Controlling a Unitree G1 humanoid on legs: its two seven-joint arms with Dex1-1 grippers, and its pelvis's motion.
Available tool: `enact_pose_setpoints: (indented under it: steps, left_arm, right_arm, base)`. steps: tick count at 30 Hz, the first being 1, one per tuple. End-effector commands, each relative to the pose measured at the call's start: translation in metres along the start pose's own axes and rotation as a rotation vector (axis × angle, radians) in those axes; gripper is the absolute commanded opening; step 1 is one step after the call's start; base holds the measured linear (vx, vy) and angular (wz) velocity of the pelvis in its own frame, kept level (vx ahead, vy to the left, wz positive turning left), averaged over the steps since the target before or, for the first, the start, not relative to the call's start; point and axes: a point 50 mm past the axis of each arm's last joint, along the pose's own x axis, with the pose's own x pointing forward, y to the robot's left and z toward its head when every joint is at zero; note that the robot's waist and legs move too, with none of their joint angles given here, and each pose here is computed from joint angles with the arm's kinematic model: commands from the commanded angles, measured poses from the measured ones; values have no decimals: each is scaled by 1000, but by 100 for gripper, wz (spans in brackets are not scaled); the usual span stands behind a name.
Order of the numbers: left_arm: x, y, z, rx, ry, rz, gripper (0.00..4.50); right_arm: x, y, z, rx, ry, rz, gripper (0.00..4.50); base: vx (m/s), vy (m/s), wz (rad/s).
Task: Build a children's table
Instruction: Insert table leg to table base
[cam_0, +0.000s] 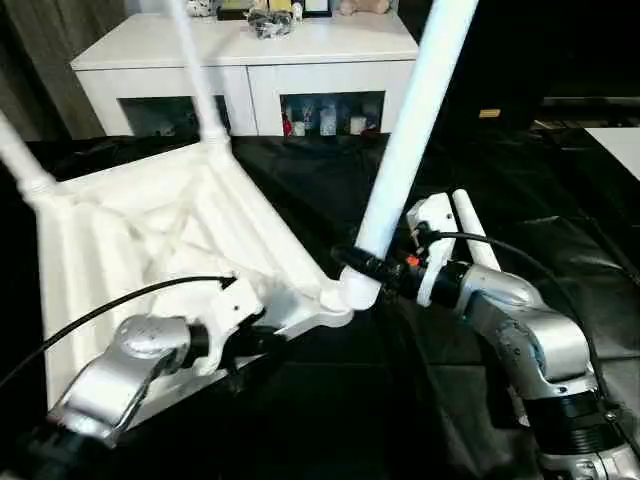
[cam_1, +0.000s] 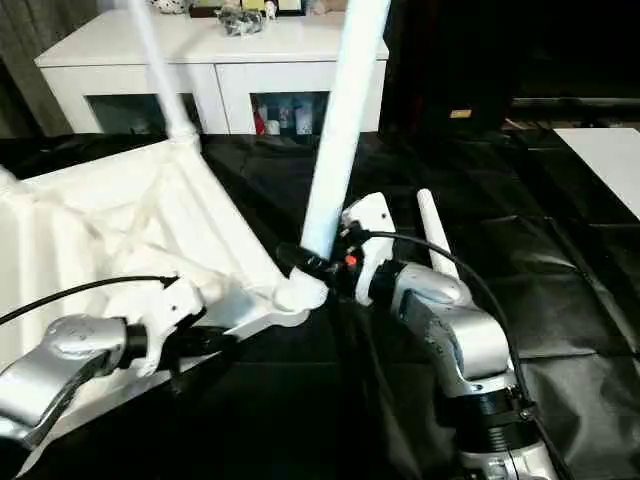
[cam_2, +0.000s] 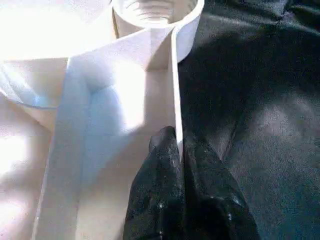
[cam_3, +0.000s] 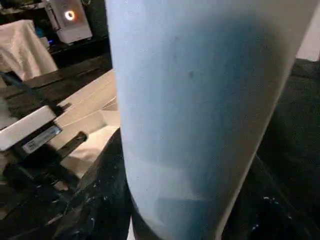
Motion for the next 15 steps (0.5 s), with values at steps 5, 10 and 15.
enact_pose_setpoints:
  steps: [5,10,15]
  left_arm:
    - [9,-1,9,40,-48,-40,0]
    - [9,1,9,49,-46,-43,0]
    - [8,0,12,43,-74,-61,0]
  right_arm:
    - [13,-4,-4,-13,36,10,184]
    - [24,-12,-9,-12,37,-22,184]
    - [30,-16,-11,23,25,-30,184]
  base:
    - [0,0,0]
    - [0,0,0]
    - [0,0,0]
